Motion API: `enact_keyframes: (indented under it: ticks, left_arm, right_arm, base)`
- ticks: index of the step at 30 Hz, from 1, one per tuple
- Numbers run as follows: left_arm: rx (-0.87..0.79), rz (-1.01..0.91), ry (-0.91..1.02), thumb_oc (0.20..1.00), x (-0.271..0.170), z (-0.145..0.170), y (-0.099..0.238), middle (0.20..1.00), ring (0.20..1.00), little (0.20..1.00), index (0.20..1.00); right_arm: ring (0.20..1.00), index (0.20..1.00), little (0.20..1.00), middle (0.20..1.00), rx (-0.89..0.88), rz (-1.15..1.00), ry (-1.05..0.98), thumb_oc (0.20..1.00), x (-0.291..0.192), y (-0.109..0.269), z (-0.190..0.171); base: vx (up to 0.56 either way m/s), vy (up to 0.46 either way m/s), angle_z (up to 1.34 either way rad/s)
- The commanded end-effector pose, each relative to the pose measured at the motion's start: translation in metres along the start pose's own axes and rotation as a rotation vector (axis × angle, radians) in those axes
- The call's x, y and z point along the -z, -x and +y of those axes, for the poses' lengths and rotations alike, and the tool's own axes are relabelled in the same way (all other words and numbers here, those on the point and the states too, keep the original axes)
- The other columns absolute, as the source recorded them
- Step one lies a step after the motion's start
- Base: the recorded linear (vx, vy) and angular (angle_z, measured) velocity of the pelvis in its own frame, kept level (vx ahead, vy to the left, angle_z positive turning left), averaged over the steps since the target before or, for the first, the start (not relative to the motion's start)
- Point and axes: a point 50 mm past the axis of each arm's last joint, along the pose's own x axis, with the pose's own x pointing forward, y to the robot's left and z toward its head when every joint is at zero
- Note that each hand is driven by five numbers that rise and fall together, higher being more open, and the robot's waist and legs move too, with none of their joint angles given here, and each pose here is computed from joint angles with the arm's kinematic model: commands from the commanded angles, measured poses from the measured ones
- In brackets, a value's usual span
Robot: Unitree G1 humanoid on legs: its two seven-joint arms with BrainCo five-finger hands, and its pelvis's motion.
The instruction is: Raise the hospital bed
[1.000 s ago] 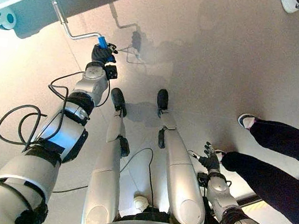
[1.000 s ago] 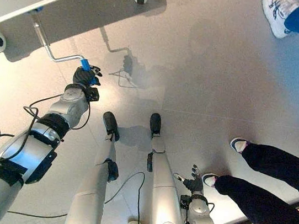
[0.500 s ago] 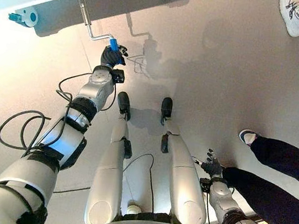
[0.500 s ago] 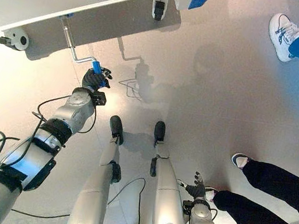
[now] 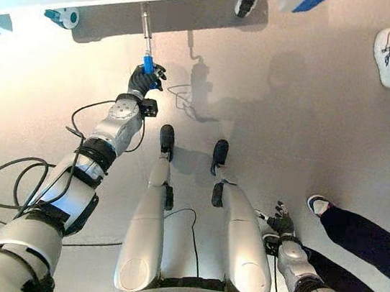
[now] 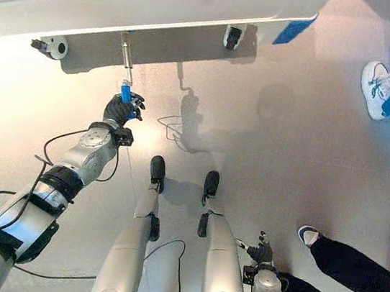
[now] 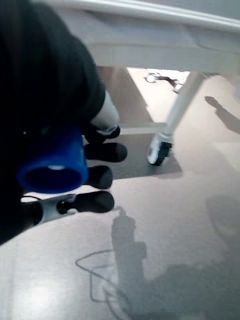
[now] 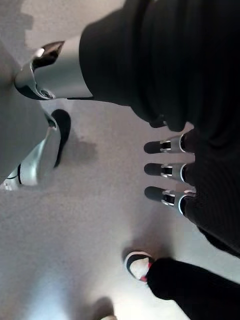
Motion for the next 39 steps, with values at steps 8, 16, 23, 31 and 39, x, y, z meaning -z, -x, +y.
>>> enact_keyframes:
  ticks: [8, 16, 23, 31, 39]
  left_arm:
    - [-0.221, -0.190, -0.057, 0.200, -0.063, 0.072, -0.008, 0.200, 0.200, 0.200, 0.200]
    - [-0.370, -0.092, -0.141, 0.200, -0.057, 0.110, -0.005, 0.200, 0.200, 0.200, 0.200]
    - [-0.440, -0.051, -0.209, 0.200, -0.061, 0.123, -0.005, 0.200, 0.200, 0.200, 0.200]
    - [-0.495, -0.040, -0.260, 0.200, -0.068, 0.130, -0.005, 0.200, 0.200, 0.200, 0.200]
    - [-0.498, -0.065, -0.270, 0.200, -0.076, 0.122, -0.010, 0.200, 0.200, 0.200, 0.200]
  right_arm:
    - [1.000, 1.000, 1.000, 1.000, 0.070, 0.091, -0.060, 1.000, 0.025, 0.007, -0.018]
    - [1.000, 1.000, 1.000, 1.000, 0.058, 0.079, -0.066, 1.000, 0.024, 0.008, -0.015]
    - [1.000, 1.000, 1.000, 1.000, 0.038, 0.040, -0.069, 1.000, 0.018, 0.008, -0.009]
    - [1.000, 1.000, 1.000, 1.000, 0.000, -0.074, -0.068, 1.000, -0.001, 0.010, -0.001]
    - [1.000, 1.000, 1.000, 1.000, -0.033, -0.163, -0.069, 1.000, -0.017, 0.012, 0.005]
  base:
    - [0.02, 0.022, 0.19]
    - [0.02, 0.037, 0.05]
    - [0.02, 0.045, 0.05]
    - [0.03, 0.056, -0.09]
    - [0.00, 0.035, -0.13]
